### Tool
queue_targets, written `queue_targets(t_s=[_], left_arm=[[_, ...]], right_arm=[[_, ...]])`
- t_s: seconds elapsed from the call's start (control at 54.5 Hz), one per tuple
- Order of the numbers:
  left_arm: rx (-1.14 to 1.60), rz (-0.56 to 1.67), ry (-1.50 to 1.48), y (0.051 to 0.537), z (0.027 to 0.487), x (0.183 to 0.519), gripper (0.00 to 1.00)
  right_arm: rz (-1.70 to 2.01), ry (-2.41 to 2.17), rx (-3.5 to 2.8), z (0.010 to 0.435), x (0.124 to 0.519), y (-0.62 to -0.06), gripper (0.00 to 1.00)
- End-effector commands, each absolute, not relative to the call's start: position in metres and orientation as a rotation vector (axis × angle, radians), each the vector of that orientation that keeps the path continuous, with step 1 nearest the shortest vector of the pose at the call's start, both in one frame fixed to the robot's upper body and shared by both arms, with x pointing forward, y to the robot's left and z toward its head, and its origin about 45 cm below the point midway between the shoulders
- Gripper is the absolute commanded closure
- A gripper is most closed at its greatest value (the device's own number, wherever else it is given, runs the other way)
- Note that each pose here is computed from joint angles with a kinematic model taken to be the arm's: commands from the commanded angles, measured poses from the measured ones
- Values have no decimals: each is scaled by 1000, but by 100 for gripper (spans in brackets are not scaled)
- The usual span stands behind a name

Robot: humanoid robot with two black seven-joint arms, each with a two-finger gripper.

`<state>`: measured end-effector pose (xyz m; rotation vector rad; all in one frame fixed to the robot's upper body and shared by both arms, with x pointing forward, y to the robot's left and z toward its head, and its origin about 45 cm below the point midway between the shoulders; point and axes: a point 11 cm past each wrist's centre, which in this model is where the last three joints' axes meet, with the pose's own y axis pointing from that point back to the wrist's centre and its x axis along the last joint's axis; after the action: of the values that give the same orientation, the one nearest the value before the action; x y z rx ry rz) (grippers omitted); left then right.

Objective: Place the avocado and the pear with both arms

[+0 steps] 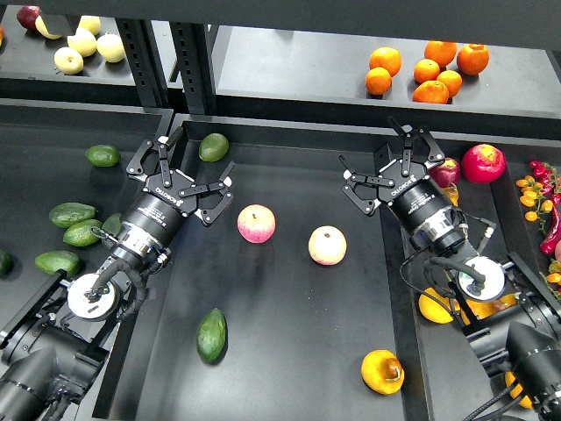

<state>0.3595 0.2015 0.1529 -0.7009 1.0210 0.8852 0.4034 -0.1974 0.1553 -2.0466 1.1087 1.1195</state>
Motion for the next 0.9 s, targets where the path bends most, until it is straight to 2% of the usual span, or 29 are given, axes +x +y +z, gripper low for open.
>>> queue_targets(t_s=[0.0, 0.459, 0.606, 0.881], left_arm=[[-652, 839, 1041, 195, 154, 356, 0], [-381, 587, 1079, 147, 165, 344, 1], [-80, 618, 915, 193, 174, 355, 1], [270, 642, 725, 237, 196, 372, 3]], right_arm=[[1122, 1110, -2044, 155, 403, -198, 0], [1129, 1118, -2042, 151, 402, -199, 0], [1129, 1116, -2047, 151, 401, -198, 0], [1129, 1116, -2047, 151, 401, -198, 0]])
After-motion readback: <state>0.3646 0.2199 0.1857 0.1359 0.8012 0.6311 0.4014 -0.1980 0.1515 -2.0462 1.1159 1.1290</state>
